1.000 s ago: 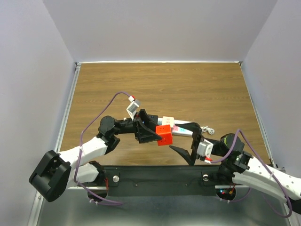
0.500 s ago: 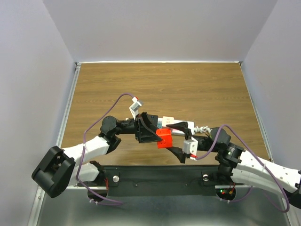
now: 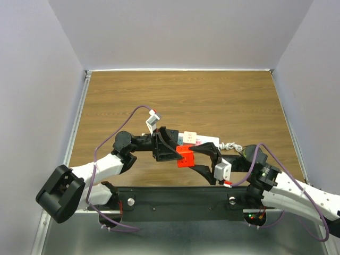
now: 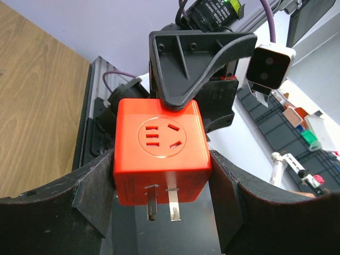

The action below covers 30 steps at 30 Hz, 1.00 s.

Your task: Insert the plug

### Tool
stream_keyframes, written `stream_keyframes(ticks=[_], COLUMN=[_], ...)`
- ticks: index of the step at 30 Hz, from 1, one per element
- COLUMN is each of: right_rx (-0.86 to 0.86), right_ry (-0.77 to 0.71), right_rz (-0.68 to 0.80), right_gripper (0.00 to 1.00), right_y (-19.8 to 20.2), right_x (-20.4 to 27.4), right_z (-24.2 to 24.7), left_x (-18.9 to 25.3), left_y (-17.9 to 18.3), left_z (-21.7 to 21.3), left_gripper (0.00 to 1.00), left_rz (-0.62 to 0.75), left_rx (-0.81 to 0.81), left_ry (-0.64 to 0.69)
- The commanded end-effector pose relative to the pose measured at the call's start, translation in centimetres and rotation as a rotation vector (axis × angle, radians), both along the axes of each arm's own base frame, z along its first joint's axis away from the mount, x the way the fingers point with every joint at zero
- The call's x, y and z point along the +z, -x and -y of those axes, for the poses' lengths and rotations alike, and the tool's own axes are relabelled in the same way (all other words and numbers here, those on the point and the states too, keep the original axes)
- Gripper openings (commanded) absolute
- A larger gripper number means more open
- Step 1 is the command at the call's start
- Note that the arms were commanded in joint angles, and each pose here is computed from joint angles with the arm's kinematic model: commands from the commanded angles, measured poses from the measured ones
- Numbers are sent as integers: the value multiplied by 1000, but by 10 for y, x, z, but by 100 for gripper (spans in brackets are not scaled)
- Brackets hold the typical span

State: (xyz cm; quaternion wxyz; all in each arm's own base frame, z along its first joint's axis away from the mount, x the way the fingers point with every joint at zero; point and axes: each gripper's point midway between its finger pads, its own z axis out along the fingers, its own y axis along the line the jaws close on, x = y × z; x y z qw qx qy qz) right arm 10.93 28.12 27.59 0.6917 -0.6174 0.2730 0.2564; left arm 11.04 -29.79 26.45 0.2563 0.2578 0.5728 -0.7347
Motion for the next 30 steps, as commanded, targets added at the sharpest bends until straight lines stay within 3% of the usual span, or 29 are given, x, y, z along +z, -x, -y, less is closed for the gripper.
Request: stream_keyframes(ticks=[1, 7, 9, 10, 11, 13, 14, 16, 18, 19, 21, 30], right_rx=[61, 116, 119, 120, 115, 116, 112, 71, 0, -18, -55, -173], right_ry=[-22, 0, 7, 7, 2, -3, -9, -30, -82, -93, -123, -227], right_rz=[27, 26, 13, 10, 1, -9, -28, -48, -78, -87, -111, -255], right_gripper=[64, 48, 33, 12, 0, 0, 0, 1, 0, 0, 0, 0], right_y=[11, 18, 18, 18, 18, 19, 18, 12, 0, -3, -8, -25], right_x=[14, 10, 8, 8, 9, 11, 13, 18, 25, 27, 31, 47], right_z=[-3, -7, -9, -9, -8, -7, -7, -6, -2, -1, 2, 16], left_x=[39, 40, 39, 40, 38, 38, 38, 39, 37, 36, 34, 29], left_y=[18, 28, 28, 29, 27, 25, 22, 18, 10, 4, -3, -54], left_z=[-14, -17, -16, -17, -15, -13, -11, -8, -3, -1, 1, -2], left_gripper=[0, 0, 7, 19, 25, 36, 48, 58, 74, 89, 98, 99], left_rz=[221, 226, 229, 231, 225, 233, 232, 243, 251, 256, 261, 286], left_rx=[-15, -77, -89, -95, -97, -96, -93, -82, -52, -31, -2, 224], left_ry=[181, 213, 220, 225, 219, 220, 214, 204, 181, 165, 145, 46])
